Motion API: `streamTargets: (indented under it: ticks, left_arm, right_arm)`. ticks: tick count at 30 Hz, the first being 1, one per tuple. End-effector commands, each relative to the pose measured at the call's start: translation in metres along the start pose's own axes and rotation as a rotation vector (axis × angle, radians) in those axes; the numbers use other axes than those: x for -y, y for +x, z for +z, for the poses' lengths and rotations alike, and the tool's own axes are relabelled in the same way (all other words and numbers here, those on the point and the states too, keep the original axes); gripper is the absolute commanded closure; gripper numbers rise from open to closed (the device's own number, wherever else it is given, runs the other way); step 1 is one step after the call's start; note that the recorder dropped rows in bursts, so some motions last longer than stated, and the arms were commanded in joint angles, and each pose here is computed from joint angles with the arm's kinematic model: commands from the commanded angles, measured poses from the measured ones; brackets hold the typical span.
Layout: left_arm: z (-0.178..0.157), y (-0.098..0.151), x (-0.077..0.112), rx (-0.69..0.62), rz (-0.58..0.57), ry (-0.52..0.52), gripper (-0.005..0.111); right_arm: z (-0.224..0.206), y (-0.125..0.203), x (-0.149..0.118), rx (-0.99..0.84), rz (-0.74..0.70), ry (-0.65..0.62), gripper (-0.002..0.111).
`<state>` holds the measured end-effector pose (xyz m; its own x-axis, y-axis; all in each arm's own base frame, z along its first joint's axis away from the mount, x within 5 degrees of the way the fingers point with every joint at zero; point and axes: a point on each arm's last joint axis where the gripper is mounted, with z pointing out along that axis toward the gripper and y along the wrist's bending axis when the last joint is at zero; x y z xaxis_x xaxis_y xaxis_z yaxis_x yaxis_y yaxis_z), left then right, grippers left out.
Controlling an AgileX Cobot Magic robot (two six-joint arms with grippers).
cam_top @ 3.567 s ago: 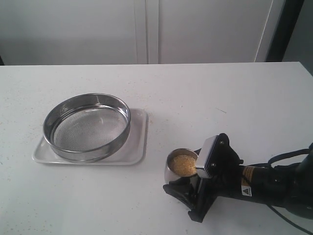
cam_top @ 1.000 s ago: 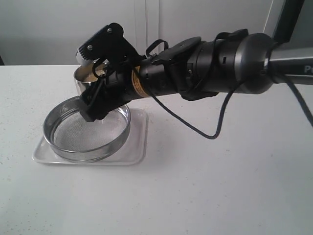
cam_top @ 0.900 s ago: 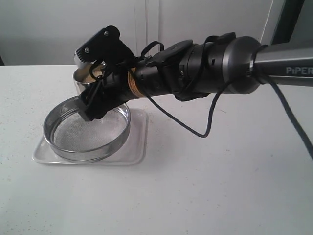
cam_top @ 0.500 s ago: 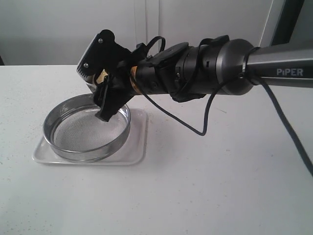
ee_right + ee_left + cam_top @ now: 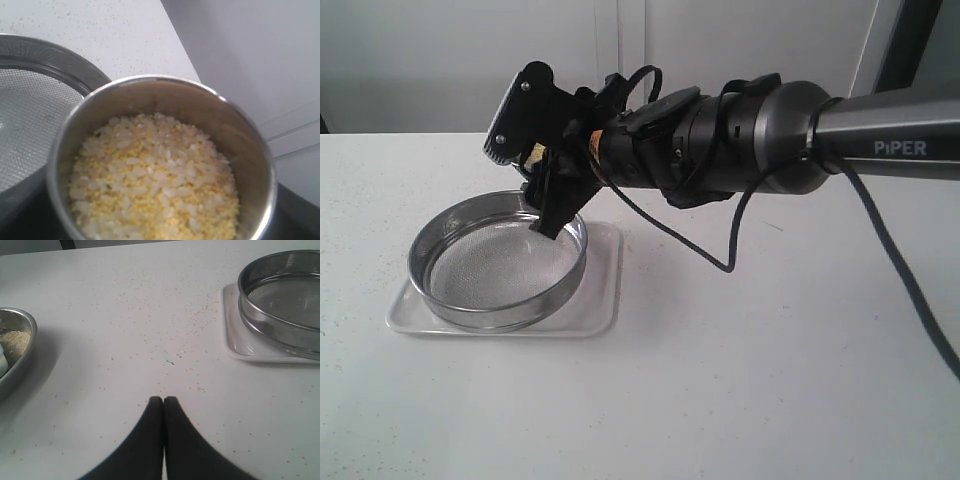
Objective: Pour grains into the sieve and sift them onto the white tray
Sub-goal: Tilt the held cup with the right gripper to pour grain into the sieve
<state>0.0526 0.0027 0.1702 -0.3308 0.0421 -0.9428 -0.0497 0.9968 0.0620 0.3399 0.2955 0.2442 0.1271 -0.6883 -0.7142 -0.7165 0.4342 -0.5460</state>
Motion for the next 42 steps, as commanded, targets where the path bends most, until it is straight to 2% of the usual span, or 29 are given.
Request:
streamTargets:
  ticks: [1, 7, 13, 18, 26, 30, 36, 42]
  left_arm:
    - [0.000, 0.001, 0.001, 0.005, -0.008, 0.011, 0.107]
    - [0.000, 0.001, 0.001, 0.005, -0.008, 0.011, 0.107]
    - [0.000, 0.001, 0.001, 0.005, -0.008, 0.011, 0.107]
    - [0.000, 0.001, 0.001, 0.005, -0.008, 0.011, 0.107]
    - [0.000, 0.001, 0.001, 0.005, -0.008, 0.011, 0.107]
    - [0.000, 0.001, 0.001, 0.005, -0.008, 0.011, 0.107]
    - [0.000, 0.001, 0.001, 0.005, -0.008, 0.011, 0.107]
    - [0.000, 0.001, 0.001, 0.005, -0.008, 0.011, 0.107]
  right_arm:
    - [0.002, -0.011, 0.002, 0.016, 0.054, 0.038, 0.108]
    - [0.007, -0.016, -0.005, 0.008, 0.091, 0.056, 0.108]
    - [0.007, -0.010, 0.000, -0.062, 0.204, 0.147, 0.108]
    - [0.006, -0.013, -0.006, -0.077, 0.216, 0.156, 0.108]
    - [0.002, -0.002, -0.017, -0.279, 0.245, 0.156, 0.108]
    - [0.000, -0.005, -0.025, -0.359, 0.102, 0.063, 0.108]
    - [0.006, -0.017, -0.018, -0.414, -0.065, 0.070, 0.108]
    - [0.020, -0.029, -0.033, -0.416, -0.180, 0.042, 0.108]
